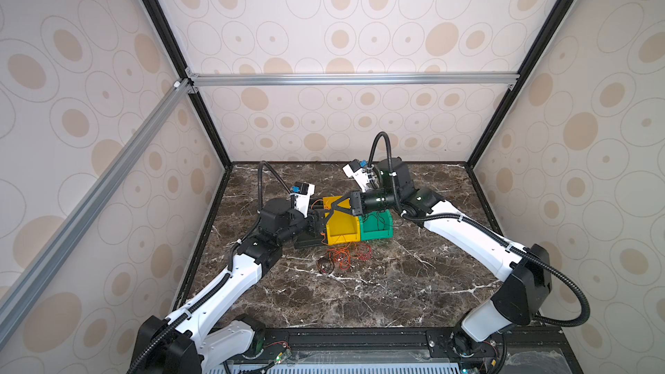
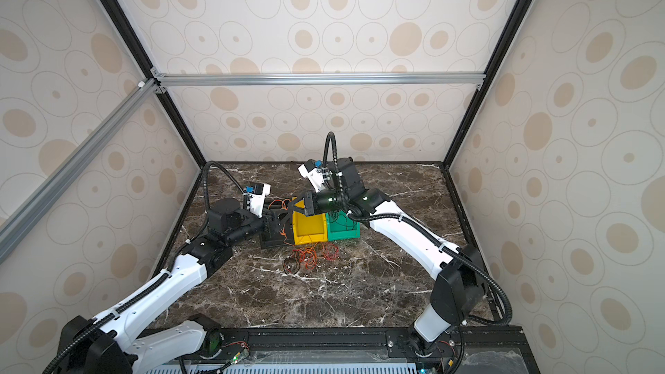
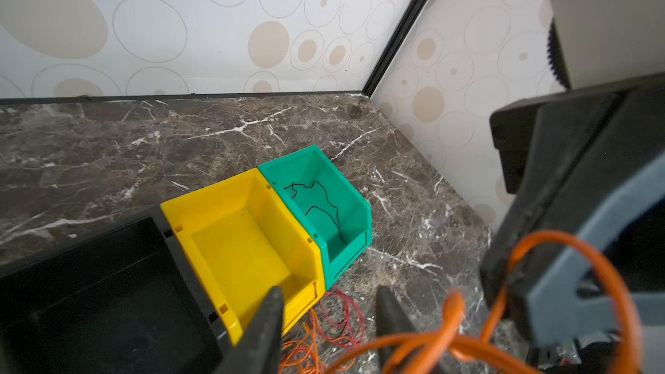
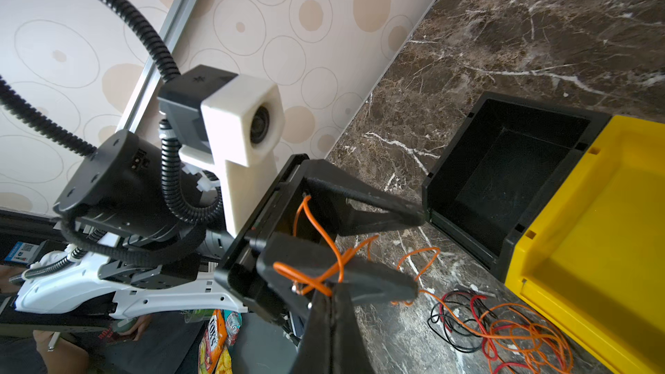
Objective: Untangle the cables
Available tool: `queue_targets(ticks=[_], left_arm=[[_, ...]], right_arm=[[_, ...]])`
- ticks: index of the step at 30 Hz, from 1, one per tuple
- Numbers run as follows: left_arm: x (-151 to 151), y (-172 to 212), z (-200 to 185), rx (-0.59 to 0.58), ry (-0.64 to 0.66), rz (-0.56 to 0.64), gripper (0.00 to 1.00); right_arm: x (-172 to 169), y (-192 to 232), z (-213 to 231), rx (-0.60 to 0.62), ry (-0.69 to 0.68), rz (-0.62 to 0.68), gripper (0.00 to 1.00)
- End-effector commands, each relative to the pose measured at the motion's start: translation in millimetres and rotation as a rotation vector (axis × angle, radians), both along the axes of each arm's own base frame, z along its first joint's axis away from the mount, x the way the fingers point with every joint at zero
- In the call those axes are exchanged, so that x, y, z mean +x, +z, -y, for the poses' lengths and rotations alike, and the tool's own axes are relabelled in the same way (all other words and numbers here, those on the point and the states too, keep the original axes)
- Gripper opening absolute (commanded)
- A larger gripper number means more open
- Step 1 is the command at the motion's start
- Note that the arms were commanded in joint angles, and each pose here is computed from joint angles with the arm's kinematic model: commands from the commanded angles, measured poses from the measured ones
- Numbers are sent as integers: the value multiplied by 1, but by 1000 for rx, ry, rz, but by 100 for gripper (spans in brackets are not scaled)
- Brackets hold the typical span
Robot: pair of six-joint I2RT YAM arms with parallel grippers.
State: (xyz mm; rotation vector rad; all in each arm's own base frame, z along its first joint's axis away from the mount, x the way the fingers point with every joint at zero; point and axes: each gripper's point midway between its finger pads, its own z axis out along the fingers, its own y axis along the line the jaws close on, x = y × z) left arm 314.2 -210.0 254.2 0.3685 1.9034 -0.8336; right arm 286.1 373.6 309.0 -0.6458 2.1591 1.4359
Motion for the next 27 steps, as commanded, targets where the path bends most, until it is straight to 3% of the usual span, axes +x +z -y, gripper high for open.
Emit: queue_targets(ticks=[1,5,10,16,21,27], left_arm=[[2,30,2,-22,-16,82,18],[0,29,-1,-19,-5,74,1],[-1,40,-12,-31,53,96,0],[-1,50,-22,-46,108,105,0],[-4,64,-22,-78,108,120,0],[-7,79,-20,-107,92,140,0]], right_arm=[[-4,-2,-4,8,21,-2,1],[-3,-1,-4,7,23,11,7],[-1,-2,14,-6,-12,44,37],[12,-20,63,-46,-134,36,45],[10,-65,90,-153,-178,77,58],[12,-131,80,-207,-145,102,57]])
